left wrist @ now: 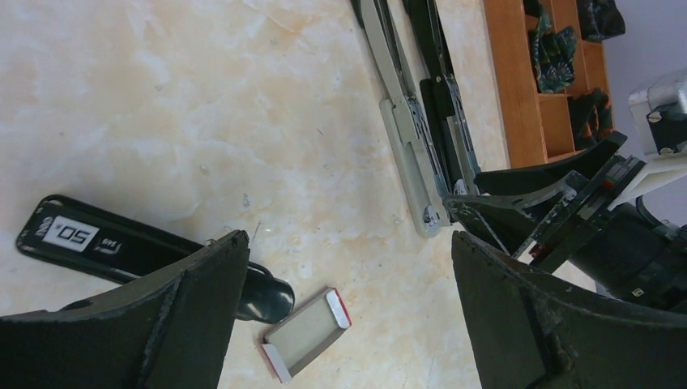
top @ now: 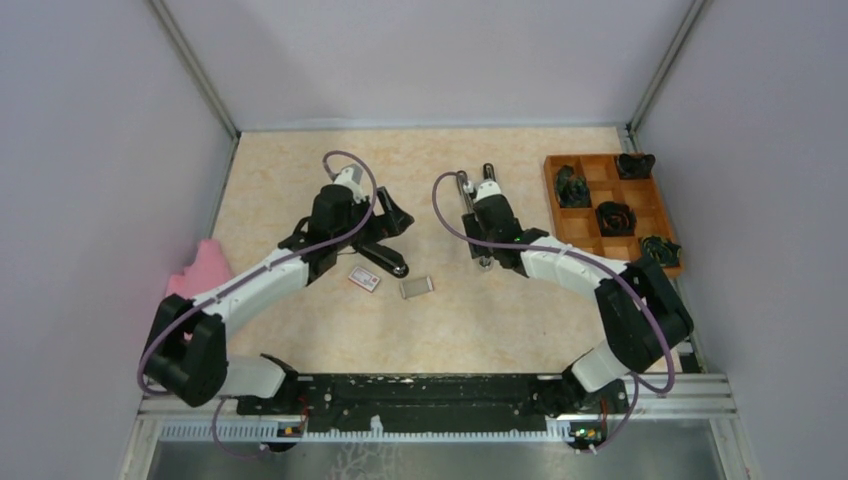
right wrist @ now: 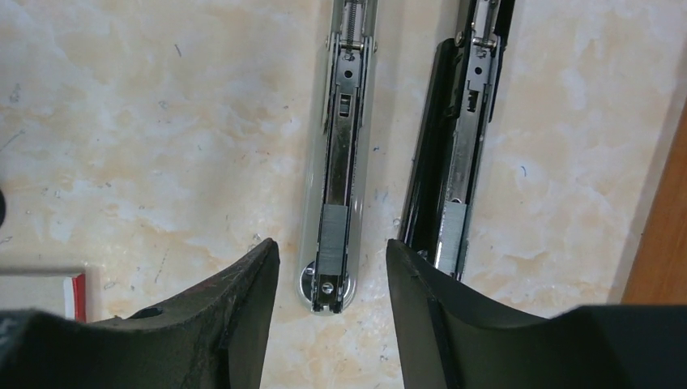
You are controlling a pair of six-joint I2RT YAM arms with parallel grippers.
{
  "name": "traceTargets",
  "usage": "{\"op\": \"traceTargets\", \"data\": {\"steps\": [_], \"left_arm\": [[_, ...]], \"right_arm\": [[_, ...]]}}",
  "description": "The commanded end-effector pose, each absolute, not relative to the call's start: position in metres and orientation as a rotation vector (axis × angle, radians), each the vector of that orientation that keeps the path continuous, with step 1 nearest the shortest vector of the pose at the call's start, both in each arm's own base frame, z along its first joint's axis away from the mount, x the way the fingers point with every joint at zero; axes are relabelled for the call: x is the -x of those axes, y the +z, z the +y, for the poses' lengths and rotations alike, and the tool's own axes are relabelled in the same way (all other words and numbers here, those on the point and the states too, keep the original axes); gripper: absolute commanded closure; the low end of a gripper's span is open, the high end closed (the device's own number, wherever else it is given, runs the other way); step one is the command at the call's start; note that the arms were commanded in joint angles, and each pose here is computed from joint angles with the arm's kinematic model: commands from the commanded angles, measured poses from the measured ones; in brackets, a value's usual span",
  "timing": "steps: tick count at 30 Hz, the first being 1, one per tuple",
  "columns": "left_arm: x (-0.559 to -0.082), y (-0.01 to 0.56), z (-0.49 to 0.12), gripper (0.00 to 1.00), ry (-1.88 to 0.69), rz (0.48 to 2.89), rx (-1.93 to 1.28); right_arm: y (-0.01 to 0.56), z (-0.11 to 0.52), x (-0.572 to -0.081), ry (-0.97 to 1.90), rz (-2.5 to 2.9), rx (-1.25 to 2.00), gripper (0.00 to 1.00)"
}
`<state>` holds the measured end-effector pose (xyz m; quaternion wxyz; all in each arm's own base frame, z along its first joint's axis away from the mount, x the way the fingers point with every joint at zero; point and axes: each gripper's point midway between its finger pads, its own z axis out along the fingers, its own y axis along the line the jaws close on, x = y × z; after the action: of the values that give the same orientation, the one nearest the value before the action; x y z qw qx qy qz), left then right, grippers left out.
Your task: Load the staples into the stapler
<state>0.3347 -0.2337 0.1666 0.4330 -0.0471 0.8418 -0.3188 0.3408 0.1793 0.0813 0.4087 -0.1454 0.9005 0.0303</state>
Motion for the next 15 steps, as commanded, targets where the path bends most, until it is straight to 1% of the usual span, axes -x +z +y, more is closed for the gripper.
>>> {"op": "traceTargets", "data": {"steps": [1,9,12,15], "left_arm": [[-0.351,0.175,-0.256,0.01,-0.886,2.095,0.092],[-0.373,0.156,-0.280,0.01,-0.959,2.153,0.086],[-0.381,0.149,-0.285,0.01,-0.986,2.160,0.085],[-0.389,0.139,-0.289,0.01,-1.016,2.179,0.094]], "right_arm": [[0.074,0.184,-0.351,0.092,2.258,0.350,0.49],[0.056,0.185,-0.356,0.062,2.278,0.371,0.55],[0.052,0.187,-0.357,0.071,2.279,0.385,0.59],[0.049,0.190,-0.356,0.087,2.281,0.409,0.66]]}}
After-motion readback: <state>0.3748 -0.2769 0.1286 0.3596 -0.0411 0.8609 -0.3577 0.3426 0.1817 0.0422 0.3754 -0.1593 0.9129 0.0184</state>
